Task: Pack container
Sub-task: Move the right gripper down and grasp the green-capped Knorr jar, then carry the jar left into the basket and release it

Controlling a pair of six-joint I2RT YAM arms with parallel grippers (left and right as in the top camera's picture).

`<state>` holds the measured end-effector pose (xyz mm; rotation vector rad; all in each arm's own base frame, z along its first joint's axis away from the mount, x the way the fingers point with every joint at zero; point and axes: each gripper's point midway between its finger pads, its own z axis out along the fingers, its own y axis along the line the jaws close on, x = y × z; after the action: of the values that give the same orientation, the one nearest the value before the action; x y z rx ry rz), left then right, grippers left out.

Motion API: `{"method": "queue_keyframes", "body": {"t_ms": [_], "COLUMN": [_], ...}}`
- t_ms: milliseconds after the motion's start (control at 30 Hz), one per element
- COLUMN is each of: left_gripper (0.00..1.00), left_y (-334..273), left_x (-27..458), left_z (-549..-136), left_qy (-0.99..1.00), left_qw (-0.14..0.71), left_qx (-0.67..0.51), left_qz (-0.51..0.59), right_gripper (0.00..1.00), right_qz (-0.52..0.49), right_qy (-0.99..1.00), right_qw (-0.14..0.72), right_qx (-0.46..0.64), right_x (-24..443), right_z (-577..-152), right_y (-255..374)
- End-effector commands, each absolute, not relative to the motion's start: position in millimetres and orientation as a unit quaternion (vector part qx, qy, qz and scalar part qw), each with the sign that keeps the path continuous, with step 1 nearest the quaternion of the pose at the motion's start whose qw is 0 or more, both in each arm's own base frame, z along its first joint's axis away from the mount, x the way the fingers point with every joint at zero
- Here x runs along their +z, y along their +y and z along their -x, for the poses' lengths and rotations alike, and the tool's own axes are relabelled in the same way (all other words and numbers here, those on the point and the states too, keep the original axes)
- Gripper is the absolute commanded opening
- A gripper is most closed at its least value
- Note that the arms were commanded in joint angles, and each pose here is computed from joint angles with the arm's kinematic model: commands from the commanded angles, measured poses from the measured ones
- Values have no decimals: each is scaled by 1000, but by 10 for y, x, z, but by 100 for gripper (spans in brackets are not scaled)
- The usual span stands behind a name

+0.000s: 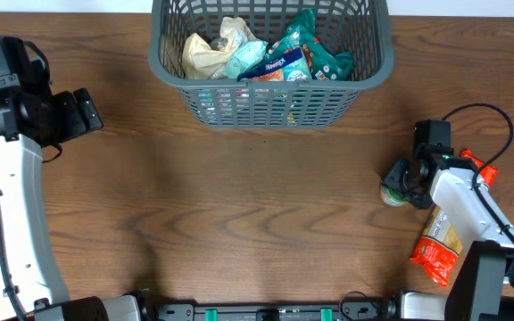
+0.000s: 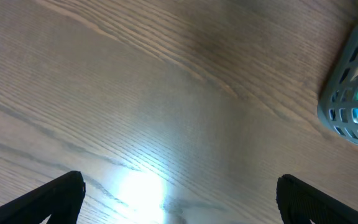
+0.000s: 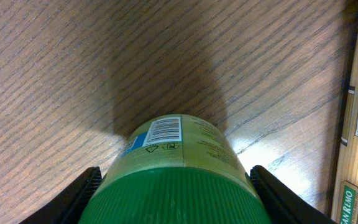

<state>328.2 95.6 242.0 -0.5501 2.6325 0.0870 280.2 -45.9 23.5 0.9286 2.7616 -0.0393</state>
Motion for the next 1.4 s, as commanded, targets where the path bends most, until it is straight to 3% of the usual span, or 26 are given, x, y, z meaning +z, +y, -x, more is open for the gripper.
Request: {"method": "queue_keyframes", "body": {"t_ms": [0, 133, 300, 767, 900, 1067, 1367], "left_gripper": [99, 99, 99, 99, 99, 99, 99], "left_y": [972, 973, 974, 975, 975, 975, 975], "left_x": [2411, 2413, 2414, 2416, 2416, 2416, 2416], "left_z": [-3278, -3282, -3284, -3287, -3287, -3287, -3287], "left_qy": [954, 954, 954, 954, 954, 954, 954], "left_qw": [222, 223, 223, 224, 224, 224, 224], "left_qx": [33, 33, 33, 33, 33, 33, 33], "left_qz": [198, 198, 198, 198, 198, 198, 198], "right_gripper": [1, 1, 1, 1, 1, 1, 1], "right_qz": [-315, -304, -281, -244, -91, 129, 309], "right_qy": [942, 942, 940, 867, 864, 844, 762], "right_qw": [115, 139, 191, 433, 495, 520, 567], "right_qx": [-16, -18, -43, -32, -16, -32, -42], "right_x": [201, 317, 804, 3137, 3558, 3690, 3847], "right_z": [-2811, -2948, -3270, -4176, -4397, -4479, -4582], "right_y": [-448, -485, -622, -771, -387, 289, 1280]}}
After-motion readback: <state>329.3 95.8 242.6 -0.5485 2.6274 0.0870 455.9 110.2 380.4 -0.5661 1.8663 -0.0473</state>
